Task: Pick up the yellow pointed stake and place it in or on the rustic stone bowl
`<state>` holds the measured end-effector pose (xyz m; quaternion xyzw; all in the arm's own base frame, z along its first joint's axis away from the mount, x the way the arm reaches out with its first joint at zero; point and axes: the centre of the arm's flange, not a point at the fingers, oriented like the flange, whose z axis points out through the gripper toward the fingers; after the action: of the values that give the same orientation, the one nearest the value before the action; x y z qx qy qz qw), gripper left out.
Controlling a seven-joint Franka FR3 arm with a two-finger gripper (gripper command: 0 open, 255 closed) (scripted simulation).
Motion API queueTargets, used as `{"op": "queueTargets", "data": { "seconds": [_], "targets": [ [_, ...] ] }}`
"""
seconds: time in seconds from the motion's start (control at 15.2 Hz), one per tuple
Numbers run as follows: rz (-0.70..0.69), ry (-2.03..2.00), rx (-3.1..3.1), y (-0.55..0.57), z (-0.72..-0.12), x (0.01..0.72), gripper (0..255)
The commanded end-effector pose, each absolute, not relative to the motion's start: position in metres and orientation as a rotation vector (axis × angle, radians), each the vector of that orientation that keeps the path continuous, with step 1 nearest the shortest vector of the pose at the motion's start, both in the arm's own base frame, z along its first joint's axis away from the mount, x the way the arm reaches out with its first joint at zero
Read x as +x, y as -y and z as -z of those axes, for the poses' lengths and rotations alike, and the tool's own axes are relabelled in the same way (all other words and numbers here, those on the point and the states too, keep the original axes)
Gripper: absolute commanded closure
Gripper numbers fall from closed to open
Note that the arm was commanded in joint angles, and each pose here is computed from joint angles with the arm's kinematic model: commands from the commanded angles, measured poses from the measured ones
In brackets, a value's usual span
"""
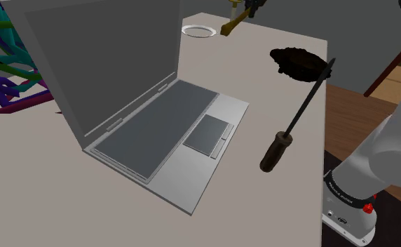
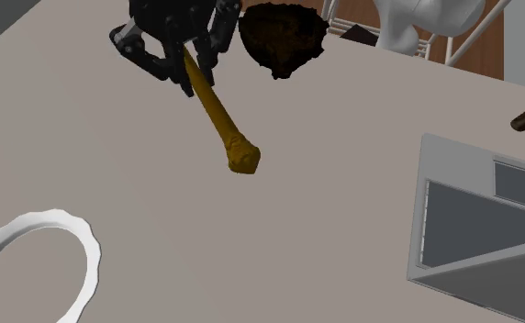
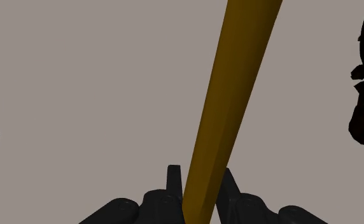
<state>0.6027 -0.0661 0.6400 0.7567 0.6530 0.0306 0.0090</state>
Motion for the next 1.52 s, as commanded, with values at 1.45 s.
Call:
{"op": "queueTargets", "data": {
  "seconds": [1.45],
  "targets": [
    [-0.096,-2.041,2.364,0.133,-0.605,0.372,255]
  ]
}}
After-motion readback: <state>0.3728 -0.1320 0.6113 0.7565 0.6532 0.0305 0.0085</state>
